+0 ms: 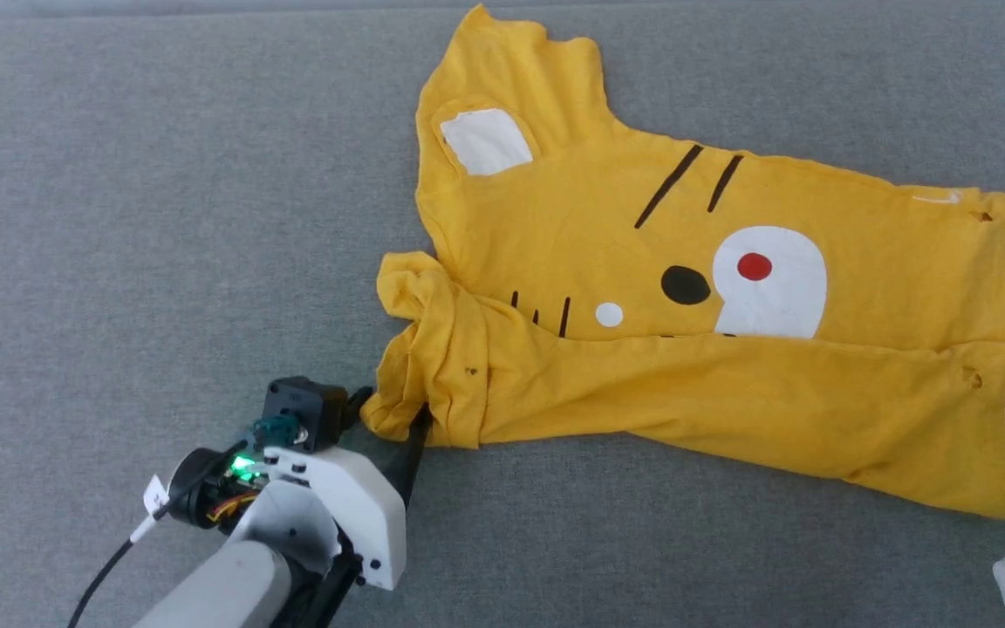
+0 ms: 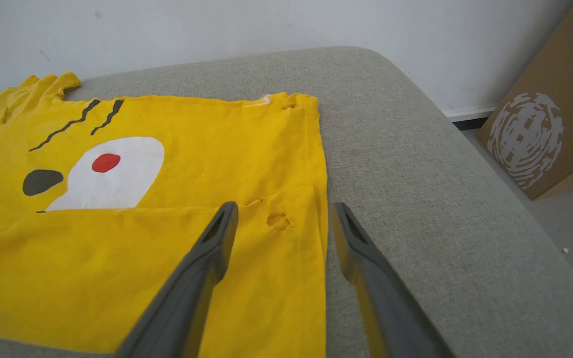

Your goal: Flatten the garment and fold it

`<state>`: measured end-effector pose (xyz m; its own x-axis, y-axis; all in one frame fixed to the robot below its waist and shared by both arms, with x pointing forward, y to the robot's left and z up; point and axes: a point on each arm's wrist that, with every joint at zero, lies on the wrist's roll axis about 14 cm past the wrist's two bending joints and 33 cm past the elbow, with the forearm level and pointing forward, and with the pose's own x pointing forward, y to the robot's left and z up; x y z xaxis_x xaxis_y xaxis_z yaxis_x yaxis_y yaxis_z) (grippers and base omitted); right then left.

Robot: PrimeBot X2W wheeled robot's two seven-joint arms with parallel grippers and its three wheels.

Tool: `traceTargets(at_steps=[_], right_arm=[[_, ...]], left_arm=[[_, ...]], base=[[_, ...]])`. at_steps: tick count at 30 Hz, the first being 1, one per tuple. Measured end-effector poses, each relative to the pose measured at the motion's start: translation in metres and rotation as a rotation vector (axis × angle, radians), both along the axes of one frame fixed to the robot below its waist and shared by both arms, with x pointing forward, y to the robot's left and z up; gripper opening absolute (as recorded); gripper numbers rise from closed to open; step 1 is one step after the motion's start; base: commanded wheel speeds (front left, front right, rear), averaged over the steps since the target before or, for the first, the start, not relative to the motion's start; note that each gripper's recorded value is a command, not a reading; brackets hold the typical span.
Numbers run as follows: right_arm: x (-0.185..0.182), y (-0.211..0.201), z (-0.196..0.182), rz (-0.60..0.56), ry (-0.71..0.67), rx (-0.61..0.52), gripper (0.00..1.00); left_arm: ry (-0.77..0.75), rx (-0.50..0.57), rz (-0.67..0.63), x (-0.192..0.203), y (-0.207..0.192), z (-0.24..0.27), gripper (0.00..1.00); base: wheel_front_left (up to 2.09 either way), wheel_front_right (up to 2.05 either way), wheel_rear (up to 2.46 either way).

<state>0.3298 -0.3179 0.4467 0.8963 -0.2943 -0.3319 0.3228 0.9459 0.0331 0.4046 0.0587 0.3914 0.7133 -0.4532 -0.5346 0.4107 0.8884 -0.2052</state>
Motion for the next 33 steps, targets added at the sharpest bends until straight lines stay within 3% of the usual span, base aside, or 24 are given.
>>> traceTargets(at_steps=[2,3,4,11,20,29,30,31,32,33], right_arm=[[-0.001,-0.001,-0.002,-0.006,0.004,-0.001,1.00],[-0.001,-0.002,-0.003,-0.008,0.006,-0.001,1.00],[0.000,-0.002,-0.003,-0.007,0.007,-0.002,1.00],[0.004,-0.005,-0.003,0.016,0.040,-0.011,1.00],[-0.022,-0.001,-0.052,-0.014,0.334,0.138,1.00],[-0.035,-0.001,-0.079,-0.047,0.436,0.183,1.00],[-0.036,0.000,-0.081,-0.045,0.445,0.189,0.79],[-0.036,0.001,-0.083,-0.045,0.450,0.196,0.25],[-0.036,0.000,-0.083,-0.049,0.451,0.203,0.00],[-0.036,0.000,-0.083,-0.051,0.451,0.205,0.00]], left_arm=[[0.029,0.002,-0.023,0.001,-0.005,-0.004,1.00],[0.040,0.000,-0.032,0.002,-0.007,-0.005,0.21],[0.050,-0.005,-0.039,0.002,-0.009,-0.006,0.00],[0.067,-0.038,-0.056,0.003,-0.018,-0.004,0.00],[0.060,-0.058,-0.009,-0.004,-0.010,0.000,0.00],[0.057,-0.067,0.014,-0.005,-0.005,0.000,0.00],[0.055,-0.067,0.017,-0.005,-0.004,0.000,0.00],[0.052,-0.068,0.020,-0.005,-0.003,0.000,0.00],[0.051,-0.067,0.021,-0.005,-0.003,0.000,0.00],[0.051,-0.066,0.023,-0.004,-0.002,0.000,0.00]], base=[[0.00,0.00,0.00],[0.00,0.00,0.00],[0.00,0.00,0.00],[0.00,0.00,0.00],[0.00,0.00,0.00],[0.00,0.00,0.00],[0.00,0.00,0.00],[0.00,0.00,0.00],[0.00,0.00,0.00],[0.00,0.00,0.00]])
